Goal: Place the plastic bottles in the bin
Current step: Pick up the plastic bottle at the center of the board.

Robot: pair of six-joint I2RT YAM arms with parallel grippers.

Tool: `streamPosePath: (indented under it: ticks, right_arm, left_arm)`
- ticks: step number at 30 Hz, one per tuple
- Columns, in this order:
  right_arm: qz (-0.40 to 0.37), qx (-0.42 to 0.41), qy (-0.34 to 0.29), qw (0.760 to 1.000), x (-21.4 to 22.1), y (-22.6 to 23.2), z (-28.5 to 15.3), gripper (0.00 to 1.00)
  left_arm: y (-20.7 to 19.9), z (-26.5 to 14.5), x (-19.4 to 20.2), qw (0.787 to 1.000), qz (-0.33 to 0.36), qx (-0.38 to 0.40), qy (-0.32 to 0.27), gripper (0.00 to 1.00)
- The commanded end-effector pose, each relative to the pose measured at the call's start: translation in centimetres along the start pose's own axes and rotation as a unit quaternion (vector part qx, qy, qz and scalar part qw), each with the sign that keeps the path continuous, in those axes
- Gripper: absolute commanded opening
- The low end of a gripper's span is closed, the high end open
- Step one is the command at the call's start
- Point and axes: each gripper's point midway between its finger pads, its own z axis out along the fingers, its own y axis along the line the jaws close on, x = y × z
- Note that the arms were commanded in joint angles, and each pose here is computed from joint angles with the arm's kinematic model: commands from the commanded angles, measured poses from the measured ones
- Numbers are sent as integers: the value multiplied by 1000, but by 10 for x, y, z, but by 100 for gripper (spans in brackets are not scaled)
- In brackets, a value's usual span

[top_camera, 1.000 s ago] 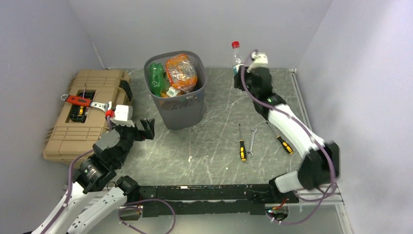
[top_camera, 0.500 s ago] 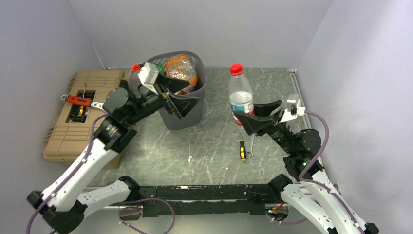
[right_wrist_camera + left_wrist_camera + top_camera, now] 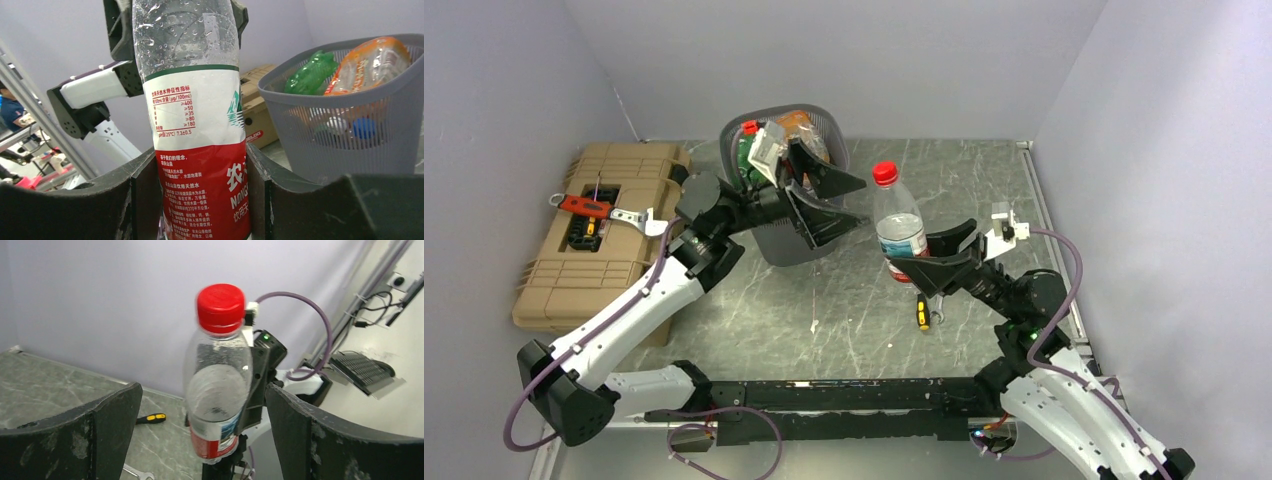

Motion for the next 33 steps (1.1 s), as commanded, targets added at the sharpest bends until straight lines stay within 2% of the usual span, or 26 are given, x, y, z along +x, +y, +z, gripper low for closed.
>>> streamPosePath:
  ticks: [1, 6, 11, 18, 22, 24, 27, 29, 31, 33]
  right_arm:
    - [5, -45, -13, 999, -6, 17, 5, 28]
    - [4, -57, -15, 998, -6, 21, 9, 28]
    - [6, -62, -13, 998, -3, 22, 9, 28]
    - [3, -61, 8, 998, 7, 20, 8, 29]
    - [2, -62, 21, 998, 12, 19, 8, 33]
    - [2, -65, 30, 997, 14, 20, 8, 40]
    - [4, -66, 42, 997, 15, 23, 8, 66]
    - [5, -61, 47, 997, 13, 24, 6, 79]
    - [2, -51, 50, 997, 9, 26, 3, 96]
    - [0, -42, 55, 998, 6, 27, 0, 100]
  left_arm:
    - [-24, 14, 8, 999, 19, 46, 20, 99]
    - [-30, 31, 41, 995, 28, 52, 83, 88]
    - [-42, 35, 49, 993, 42, 75, 82, 78]
    - [-41, 37, 54, 993, 36, 77, 87, 48]
    - [-41, 37, 53, 993, 41, 76, 81, 36]
    - [-42, 37, 50, 993, 46, 76, 79, 32]
    - [-43, 36, 47, 993, 55, 75, 74, 27]
    - [-42, 35, 45, 993, 63, 69, 69, 23]
    - [-40, 33, 42, 994, 72, 60, 64, 20]
    - [-37, 32, 38, 994, 80, 46, 58, 16]
